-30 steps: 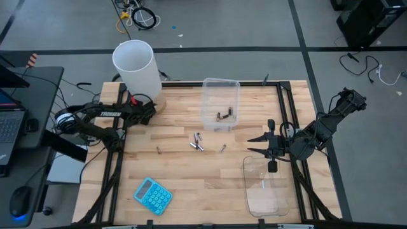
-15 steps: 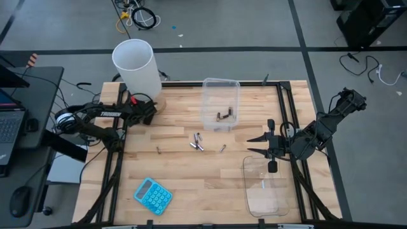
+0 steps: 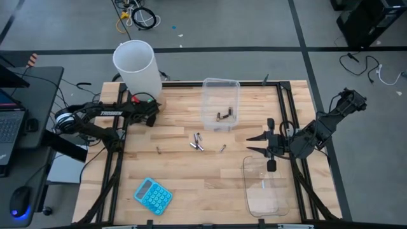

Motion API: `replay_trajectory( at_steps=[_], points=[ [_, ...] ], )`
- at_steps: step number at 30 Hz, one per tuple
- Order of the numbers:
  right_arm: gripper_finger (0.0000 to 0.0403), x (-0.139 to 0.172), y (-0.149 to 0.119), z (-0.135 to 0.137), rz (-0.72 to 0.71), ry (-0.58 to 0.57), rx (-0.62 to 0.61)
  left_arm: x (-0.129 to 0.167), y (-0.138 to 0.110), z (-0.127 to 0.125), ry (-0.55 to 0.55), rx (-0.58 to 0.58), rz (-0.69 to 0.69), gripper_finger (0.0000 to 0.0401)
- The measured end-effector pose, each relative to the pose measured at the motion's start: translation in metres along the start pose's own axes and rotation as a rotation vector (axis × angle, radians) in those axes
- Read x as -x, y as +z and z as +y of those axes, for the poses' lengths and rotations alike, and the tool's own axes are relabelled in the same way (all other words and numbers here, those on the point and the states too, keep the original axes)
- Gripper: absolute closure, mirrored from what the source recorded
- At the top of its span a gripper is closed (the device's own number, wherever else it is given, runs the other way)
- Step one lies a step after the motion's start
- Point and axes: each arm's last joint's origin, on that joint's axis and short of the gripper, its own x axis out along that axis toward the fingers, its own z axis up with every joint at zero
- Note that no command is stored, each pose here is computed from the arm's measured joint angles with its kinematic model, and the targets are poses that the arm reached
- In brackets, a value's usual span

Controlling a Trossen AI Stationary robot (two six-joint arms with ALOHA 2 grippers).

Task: Sort batteries
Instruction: Put the brown battery into the top transparent bin

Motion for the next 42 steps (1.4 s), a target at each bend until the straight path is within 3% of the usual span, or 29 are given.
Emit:
replay_trajectory(
  at_steps=[11,42],
  points=[
    [0.0288,-0.002,0.000,-0.004,0.003,-0.020,-0.008,0.001,0.000,0.010,0.240,-0.044,-0.107,0.0401],
    [0.0288,-0.003,0.001,-0.004,-0.001,-0.020,-0.018,-0.021,0.011,0.013,0.240,-0.030,-0.043,0.0401]
  ],
)
